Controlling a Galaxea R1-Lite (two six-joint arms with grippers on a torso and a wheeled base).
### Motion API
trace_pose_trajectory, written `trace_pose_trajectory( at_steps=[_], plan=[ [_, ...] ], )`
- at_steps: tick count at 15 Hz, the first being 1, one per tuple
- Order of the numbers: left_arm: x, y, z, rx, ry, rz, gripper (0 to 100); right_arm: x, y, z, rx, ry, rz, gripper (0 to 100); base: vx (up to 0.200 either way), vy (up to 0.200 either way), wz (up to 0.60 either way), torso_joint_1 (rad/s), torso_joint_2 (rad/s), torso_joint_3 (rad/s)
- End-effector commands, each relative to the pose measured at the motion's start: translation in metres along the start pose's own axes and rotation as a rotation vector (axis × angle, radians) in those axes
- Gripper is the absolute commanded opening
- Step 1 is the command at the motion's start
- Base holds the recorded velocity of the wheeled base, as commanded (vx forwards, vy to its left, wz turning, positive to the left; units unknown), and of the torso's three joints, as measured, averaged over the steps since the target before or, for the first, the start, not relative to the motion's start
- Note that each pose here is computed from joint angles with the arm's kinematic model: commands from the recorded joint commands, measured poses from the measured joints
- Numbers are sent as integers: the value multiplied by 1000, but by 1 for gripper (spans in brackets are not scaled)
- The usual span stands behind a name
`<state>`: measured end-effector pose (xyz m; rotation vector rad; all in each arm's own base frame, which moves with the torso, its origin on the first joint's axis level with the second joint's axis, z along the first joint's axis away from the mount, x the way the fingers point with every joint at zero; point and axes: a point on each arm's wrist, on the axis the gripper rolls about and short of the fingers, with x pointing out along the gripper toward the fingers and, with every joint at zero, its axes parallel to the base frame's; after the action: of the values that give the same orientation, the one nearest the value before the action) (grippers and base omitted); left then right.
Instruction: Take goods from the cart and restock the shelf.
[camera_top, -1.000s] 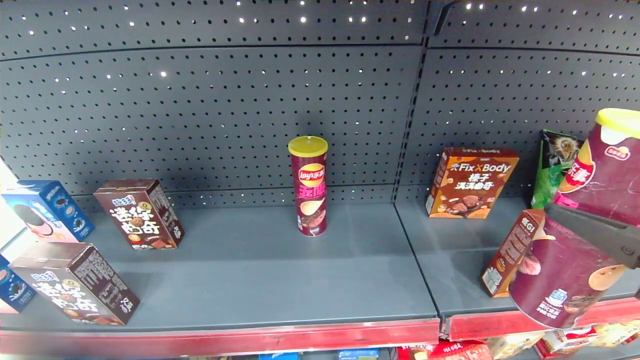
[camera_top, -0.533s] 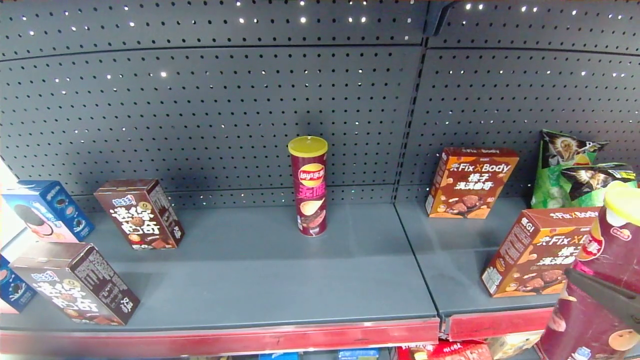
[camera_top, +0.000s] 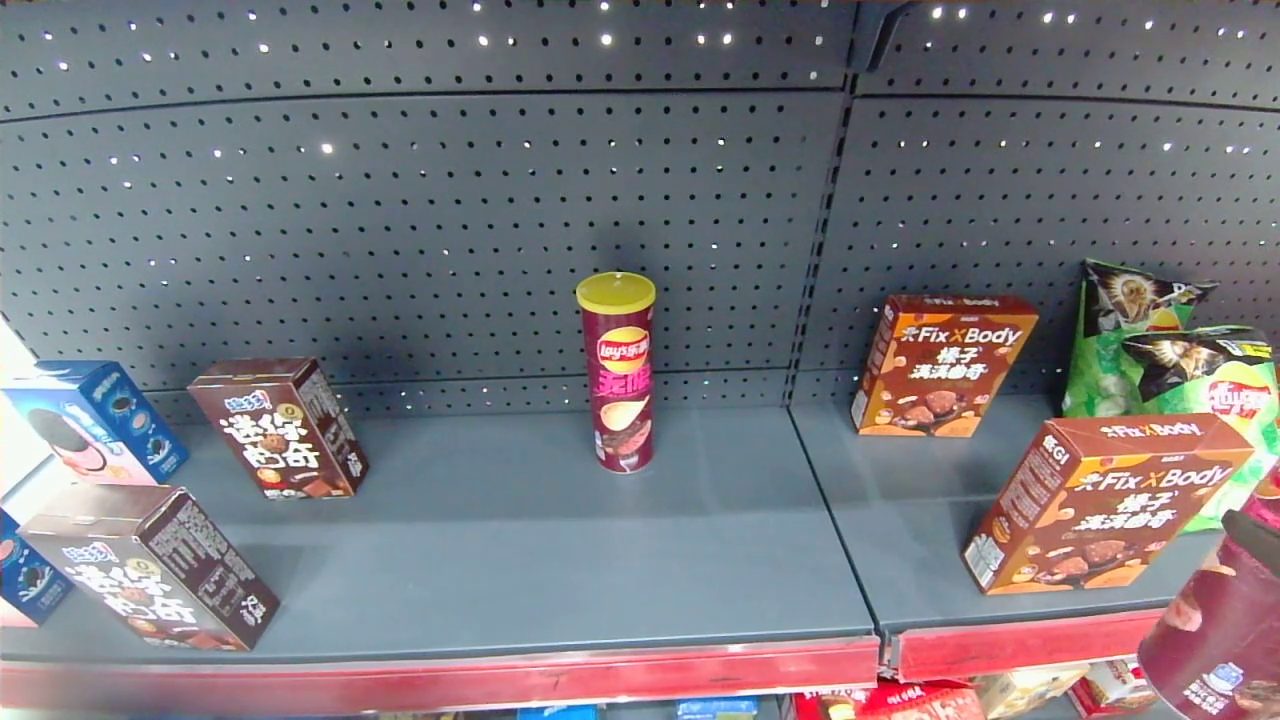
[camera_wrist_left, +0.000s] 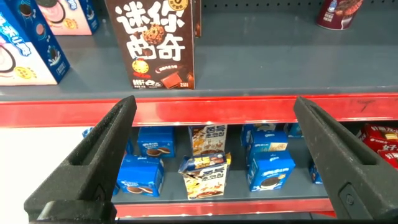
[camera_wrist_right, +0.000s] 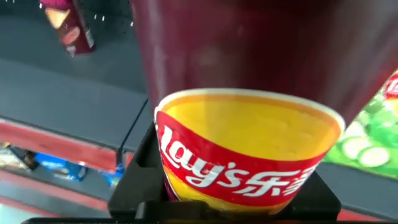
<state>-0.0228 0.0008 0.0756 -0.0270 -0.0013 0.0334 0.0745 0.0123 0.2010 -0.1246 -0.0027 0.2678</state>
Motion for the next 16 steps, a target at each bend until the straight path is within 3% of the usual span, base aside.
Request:
trace_pose_trajectory(
  at_steps=[1, 6, 11, 12, 13, 15, 16],
  plan=[
    [0, 0, 0, -1, 1, 0, 100, -6, -5, 4, -14, -30, -37, 0, 0, 0, 0, 0, 0, 0],
    [0, 0, 0, -1, -1, 0, 100, -24, -3, 17, -31, -127, -72, 0, 0, 0, 0, 0, 0, 0],
    [0, 0, 0, -1, 2, 0, 100, -28, -1, 6, -21, -85, -96, 0, 0, 0, 0, 0, 0, 0],
    [0, 0, 3, 3, -20, 18, 100, -28, 0, 3, -18, -77, -92, 0, 0, 0, 0, 0, 0, 0],
    [-10, -1, 42, 41, -119, 1, 100, -29, 0, 2, -12, -74, -95, 0, 0, 0, 0, 0, 0, 0],
    [9, -7, 117, 136, -8, -142, 100, -28, 0, 2, -5, -69, -98, 0, 0, 0, 0, 0, 0, 0],
    [25, -10, 146, 196, 2, -234, 100, -28, 0, 2, -6, -66, -98, 0, 0, 0, 0, 0, 0, 0]
  ],
)
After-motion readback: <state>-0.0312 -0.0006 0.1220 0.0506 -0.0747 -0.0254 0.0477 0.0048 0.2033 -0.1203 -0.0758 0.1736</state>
